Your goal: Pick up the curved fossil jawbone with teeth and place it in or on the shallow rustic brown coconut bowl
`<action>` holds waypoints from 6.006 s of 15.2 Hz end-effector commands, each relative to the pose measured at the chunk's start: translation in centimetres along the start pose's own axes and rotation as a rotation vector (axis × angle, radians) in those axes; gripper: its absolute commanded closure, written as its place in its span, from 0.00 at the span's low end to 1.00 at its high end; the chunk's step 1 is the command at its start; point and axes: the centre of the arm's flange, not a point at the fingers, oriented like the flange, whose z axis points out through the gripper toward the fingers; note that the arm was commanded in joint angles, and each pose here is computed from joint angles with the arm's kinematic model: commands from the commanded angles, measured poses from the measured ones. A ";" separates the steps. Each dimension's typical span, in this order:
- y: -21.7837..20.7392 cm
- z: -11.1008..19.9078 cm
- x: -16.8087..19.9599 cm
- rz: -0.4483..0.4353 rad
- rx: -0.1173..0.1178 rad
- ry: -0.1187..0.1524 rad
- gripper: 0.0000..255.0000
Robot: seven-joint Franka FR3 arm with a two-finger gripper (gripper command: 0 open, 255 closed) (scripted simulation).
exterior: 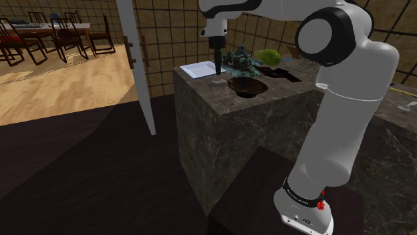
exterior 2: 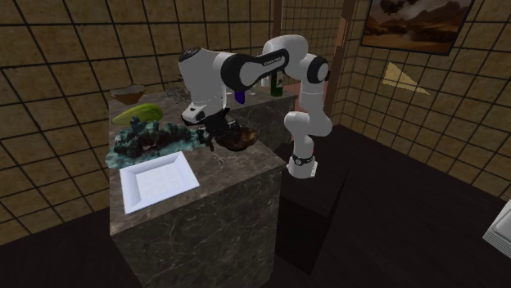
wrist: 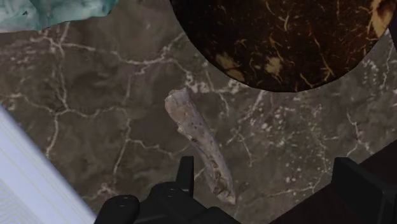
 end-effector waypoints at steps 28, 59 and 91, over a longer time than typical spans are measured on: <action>2.3 4.1 2.8 -0.107 0.025 -0.024 1.00; -4.1 -5.7 -9.4 -0.107 0.025 -0.024 1.00; -4.0 2.3 -12.4 -0.107 0.026 -0.024 0.00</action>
